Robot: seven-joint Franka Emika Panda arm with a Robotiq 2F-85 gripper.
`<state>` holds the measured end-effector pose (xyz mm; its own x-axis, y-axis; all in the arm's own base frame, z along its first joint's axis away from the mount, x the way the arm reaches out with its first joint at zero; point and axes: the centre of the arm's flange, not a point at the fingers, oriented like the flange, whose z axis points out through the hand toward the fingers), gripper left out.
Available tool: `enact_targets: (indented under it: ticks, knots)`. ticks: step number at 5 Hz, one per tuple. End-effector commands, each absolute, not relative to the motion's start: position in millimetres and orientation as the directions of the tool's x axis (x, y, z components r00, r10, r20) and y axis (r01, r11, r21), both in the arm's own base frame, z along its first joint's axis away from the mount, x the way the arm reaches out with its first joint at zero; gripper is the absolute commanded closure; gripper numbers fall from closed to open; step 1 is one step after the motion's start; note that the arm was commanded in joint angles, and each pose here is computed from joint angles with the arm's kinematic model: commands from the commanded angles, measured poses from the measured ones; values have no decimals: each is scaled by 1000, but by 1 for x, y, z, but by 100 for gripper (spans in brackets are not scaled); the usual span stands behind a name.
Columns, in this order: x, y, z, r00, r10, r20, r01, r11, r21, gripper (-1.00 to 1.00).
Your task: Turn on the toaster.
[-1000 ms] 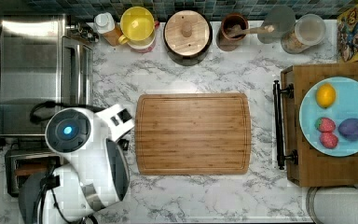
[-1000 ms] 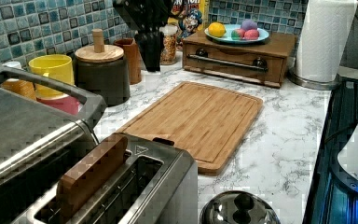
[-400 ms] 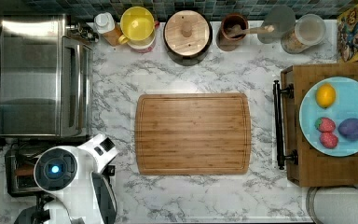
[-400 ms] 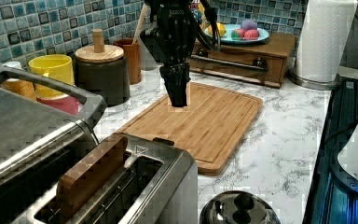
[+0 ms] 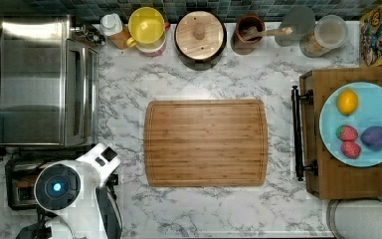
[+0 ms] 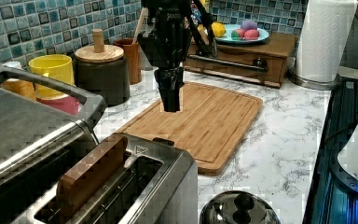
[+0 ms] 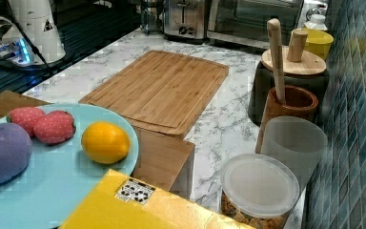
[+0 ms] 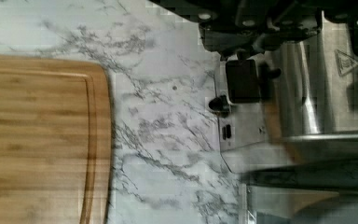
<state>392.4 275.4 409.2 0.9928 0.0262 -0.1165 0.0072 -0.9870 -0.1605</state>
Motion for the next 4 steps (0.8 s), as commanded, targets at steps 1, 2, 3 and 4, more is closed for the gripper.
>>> enact_targets:
  ticks: [1,2,3,4]
  knots:
    - [370,311,377,980,127,-154,96,-976,-194,100]
    - [374,313,367,981,115,-153,83,-976,-202,100]
    - [379,319,362,986,95,-139,71,-983,-169,100]
    - [379,320,348,988,81,-135,60,-986,-156,100]
